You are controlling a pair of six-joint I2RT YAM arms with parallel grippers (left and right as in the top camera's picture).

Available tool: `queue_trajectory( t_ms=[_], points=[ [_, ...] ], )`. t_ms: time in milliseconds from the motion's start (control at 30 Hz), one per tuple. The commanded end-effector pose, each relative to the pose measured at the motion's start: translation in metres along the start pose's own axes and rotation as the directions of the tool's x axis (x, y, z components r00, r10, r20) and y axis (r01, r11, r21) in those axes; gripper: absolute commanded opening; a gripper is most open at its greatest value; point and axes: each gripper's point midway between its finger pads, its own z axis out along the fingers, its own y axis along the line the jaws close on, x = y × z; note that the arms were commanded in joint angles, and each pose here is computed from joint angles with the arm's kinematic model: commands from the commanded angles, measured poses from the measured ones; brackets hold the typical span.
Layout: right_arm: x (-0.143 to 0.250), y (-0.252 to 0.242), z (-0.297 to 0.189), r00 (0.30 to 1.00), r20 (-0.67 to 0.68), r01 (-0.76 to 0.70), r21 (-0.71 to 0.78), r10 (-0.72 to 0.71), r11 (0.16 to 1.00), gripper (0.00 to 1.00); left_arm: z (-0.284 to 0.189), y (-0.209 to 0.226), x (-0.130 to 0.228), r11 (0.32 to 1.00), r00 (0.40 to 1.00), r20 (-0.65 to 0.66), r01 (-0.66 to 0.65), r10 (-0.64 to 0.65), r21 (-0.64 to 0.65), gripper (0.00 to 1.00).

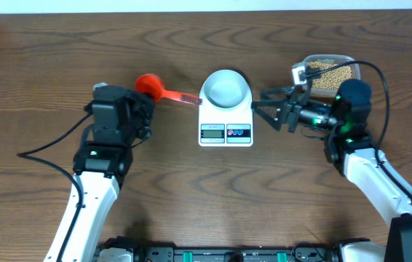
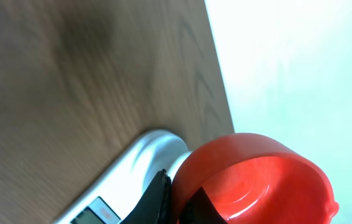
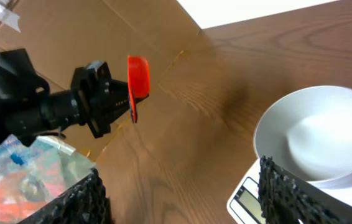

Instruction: Scoop item into bowl and weigh 50g on scale

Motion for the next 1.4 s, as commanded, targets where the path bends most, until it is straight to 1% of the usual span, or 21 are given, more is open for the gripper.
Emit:
queue_trajectory(
  t_ms=[0, 100, 200, 400, 733, 1200, 1367],
  points=[
    [-0.004, 0.002, 0.013, 1.000, 0.020, 0.010, 0.028, -0.011, 1.000, 0.72, 0.003, -0.001, 0.011, 1.000, 1.000, 0.006, 0.015, -0.015, -0.004, 0.07],
    [-0.001, 0.010, 0.025, 0.999, 0.022, 0.031, 0.027, -0.032, 0.999, 0.70, 0.009, -0.004, 0.023, 1.000, 1.000, -0.013, 0.014, -0.014, 0.002, 0.07],
    [0.003, 0.016, 0.035, 0.999, 0.021, 0.043, 0.028, -0.044, 0.999, 0.68, 0.014, -0.015, 0.036, 0.999, 0.999, -0.037, -0.006, 0.008, 0.041, 0.07],
    [0.006, 0.021, 0.043, 0.998, 0.022, 0.050, 0.035, -0.050, 0.998, 0.64, 0.020, -0.023, 0.054, 0.997, 0.997, -0.071, -0.031, 0.036, 0.074, 0.07],
    [0.007, 0.023, 0.045, 0.999, 0.019, 0.050, 0.031, -0.051, 0.998, 0.47, 0.027, -0.032, 0.077, 0.992, 0.991, -0.113, -0.058, 0.070, 0.111, 0.07],
    [0.011, 0.027, 0.048, 0.999, 0.010, 0.053, 0.019, -0.053, 0.998, 0.33, 0.029, -0.031, 0.099, 0.990, 0.983, -0.155, -0.083, 0.100, 0.113, 0.07],
    [0.011, 0.027, 0.048, 0.999, 0.010, 0.053, 0.019, -0.053, 0.998, 0.29, 0.029, -0.032, 0.100, 0.990, 0.982, -0.157, -0.083, 0.101, 0.117, 0.07]
  ],
)
